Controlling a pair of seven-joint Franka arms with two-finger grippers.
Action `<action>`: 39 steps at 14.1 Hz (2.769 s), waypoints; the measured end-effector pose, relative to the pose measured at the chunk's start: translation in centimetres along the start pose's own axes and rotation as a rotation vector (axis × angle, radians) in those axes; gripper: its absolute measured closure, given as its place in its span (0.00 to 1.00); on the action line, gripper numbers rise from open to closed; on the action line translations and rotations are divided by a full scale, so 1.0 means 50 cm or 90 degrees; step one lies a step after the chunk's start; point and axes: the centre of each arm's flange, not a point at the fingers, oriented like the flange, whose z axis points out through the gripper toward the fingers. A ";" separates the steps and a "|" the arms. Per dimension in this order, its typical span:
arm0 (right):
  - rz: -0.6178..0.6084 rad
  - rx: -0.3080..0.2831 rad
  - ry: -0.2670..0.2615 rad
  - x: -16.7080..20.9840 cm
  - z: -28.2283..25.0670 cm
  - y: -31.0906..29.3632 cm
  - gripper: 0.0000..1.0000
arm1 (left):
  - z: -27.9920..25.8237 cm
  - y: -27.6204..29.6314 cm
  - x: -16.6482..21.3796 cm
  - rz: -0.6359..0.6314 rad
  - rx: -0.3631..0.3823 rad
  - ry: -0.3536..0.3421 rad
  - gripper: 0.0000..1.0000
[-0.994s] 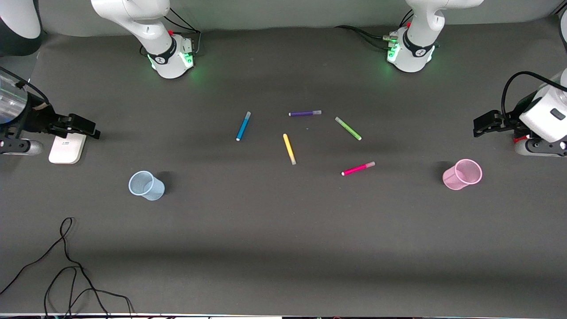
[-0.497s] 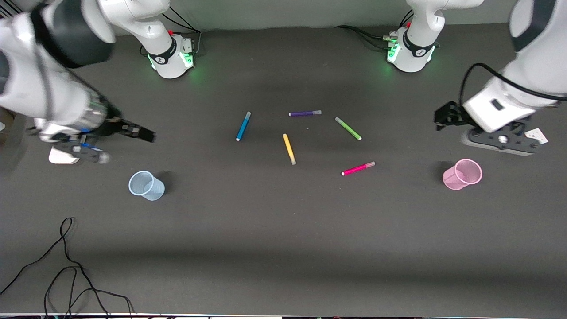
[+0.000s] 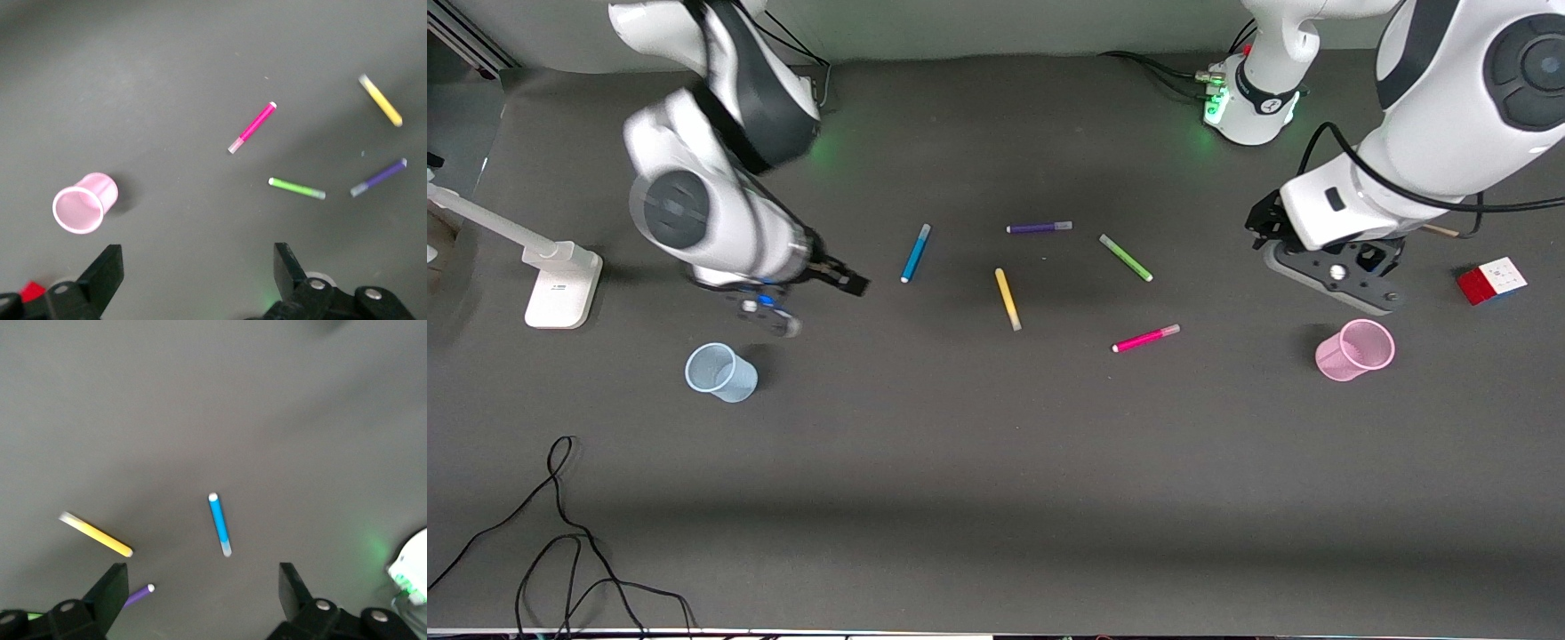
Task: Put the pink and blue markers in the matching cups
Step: 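Reach the right gripper to the blue marker while the left gripper reaches the pink marker, then grasp the blue marker with the right gripper while the left gripper grasps the pink marker, then carry the blue marker to the blue cup while the left gripper lifts the pink marker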
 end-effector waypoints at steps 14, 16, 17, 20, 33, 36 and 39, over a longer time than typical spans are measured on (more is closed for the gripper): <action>0.035 -0.029 0.036 -0.188 0.533 0.027 0.10 | 0.150 0.108 0.049 0.264 0.003 -0.004 0.00; 0.020 -0.026 0.048 -0.210 0.564 0.028 0.17 | 0.217 0.109 0.054 0.268 0.006 0.005 0.00; 0.016 -0.025 0.051 -0.218 0.580 0.027 0.22 | 0.250 0.110 0.057 0.271 0.009 0.013 0.00; 0.009 -0.024 0.057 -0.232 0.607 0.022 0.41 | 0.360 0.123 0.053 0.284 0.024 0.037 0.00; 0.104 0.029 0.049 -0.098 0.408 0.040 0.79 | 0.734 0.104 0.052 0.299 0.007 0.069 0.00; 0.178 0.062 -0.008 0.015 0.132 0.105 0.79 | 0.758 0.088 0.055 0.298 0.009 0.065 0.00; 0.202 0.132 -0.100 0.140 -0.118 0.254 0.79 | 0.780 0.090 0.057 0.299 0.004 0.064 0.00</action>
